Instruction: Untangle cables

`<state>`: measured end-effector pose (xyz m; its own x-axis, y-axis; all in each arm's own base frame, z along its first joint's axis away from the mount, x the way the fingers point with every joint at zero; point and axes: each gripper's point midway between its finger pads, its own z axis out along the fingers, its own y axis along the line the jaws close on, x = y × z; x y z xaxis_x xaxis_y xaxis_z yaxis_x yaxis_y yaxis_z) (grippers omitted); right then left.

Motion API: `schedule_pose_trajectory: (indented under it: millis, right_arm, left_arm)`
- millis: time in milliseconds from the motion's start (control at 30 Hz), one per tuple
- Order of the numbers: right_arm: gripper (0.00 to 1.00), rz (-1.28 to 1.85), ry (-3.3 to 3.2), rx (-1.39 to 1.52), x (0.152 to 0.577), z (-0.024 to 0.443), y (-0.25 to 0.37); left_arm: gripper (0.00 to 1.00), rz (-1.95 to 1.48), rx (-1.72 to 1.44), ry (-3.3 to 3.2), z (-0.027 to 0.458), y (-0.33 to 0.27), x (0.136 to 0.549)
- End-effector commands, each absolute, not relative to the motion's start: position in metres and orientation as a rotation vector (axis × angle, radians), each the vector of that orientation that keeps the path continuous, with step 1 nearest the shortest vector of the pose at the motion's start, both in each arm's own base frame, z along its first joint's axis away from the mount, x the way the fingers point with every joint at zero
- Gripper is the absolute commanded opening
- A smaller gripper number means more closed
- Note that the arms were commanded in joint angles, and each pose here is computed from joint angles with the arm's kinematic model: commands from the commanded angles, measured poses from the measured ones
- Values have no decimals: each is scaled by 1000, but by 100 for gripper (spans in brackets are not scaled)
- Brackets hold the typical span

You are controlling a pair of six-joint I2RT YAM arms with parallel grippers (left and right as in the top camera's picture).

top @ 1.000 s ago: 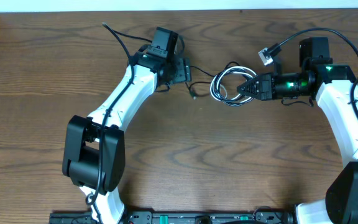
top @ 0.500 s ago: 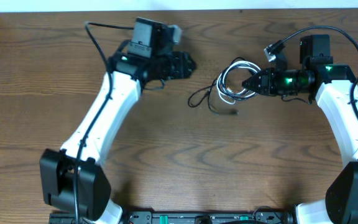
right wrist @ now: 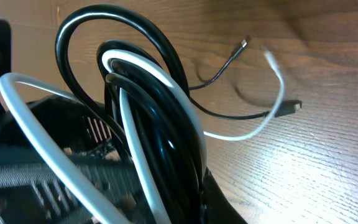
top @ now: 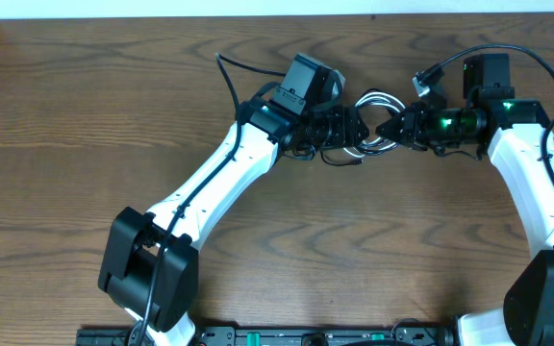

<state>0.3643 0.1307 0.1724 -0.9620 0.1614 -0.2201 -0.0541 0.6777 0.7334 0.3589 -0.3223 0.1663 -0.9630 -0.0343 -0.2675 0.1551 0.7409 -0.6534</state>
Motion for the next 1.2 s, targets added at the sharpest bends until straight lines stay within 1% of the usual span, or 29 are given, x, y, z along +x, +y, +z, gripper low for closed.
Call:
schedule_pose_trajectory:
  millis: [0, 67, 167, 233, 300, 333, 400, 467, 533, 600, 667, 700, 767, 833, 900, 967, 1033, 1100, 1167]
  right_arm:
    - [1, 1182, 2605, 77, 364, 184, 134]
    - [1, 1184, 2610, 80, 363, 184, 134]
    - [1, 1196, 2612, 81, 361, 184, 135]
    - [1, 1195, 2613, 82, 361, 184, 135]
    - [1, 1195, 2613, 82, 361, 184, 135]
    - [1, 1195, 2615, 83, 361, 184, 135]
    - [1, 1129, 2644, 108, 361, 177, 129]
    - [1, 1021, 2676, 139, 364, 168, 119]
    - [6, 922, 2694, 163, 367, 161, 109]
    - [16, 848, 2705, 180, 369, 156, 101]
    - [32, 784, 2716, 216, 371, 152, 94]
    - [36, 772, 2718, 224, 371, 151, 92]
    - [48, 737, 2719, 240, 373, 150, 88]
    - [53, 737, 2718, 240, 373, 150, 88]
    - [56, 817, 2694, 172, 373, 156, 98]
    - [57, 1028, 2597, -32, 370, 175, 124]
    - [58, 1202, 2507, -131, 367, 194, 141]
    - [57, 1388, 2393, -214, 362, 217, 157]
    - [55, 1427, 2349, -250, 363, 224, 161]
  left_arm:
    - [54, -936, -27, 2701, 150, -313, 370]
    - [49, -925, -37, 2719, 142, -313, 371]
    - [45, -914, -64, 2762, 126, -316, 370]
    - [35, -913, -85, 2774, 120, -317, 370]
    - [13, -888, -96, 2763, 118, -315, 375]
    - [8, -852, -116, 2752, 118, -309, 379]
    - [7, -840, -175, 2704, 132, -289, 394]
    - [7, -856, -195, 2664, 151, -275, 399]
    - [7, -935, -142, 2617, 178, -272, 396]
    - [7, -1013, -50, 2573, 202, -276, 387]
    - [7, -1086, 97, 2524, 226, -281, 372]
    - [7, -1096, 128, 2515, 230, -282, 369]
    - [7, -1097, 220, 2502, 240, -279, 356]
    - [7, -1067, 271, 2515, 240, -273, 348]
    - [7, -1042, 303, 2553, 234, -268, 340]
    - [8, -1033, 299, 2594, 226, -266, 335]
    - [7, -1018, 324, 2619, 219, -265, 332]
    - [7, -1009, 326, 2653, 213, -263, 328]
    - [7, -1040, 331, 2672, 212, -264, 322]
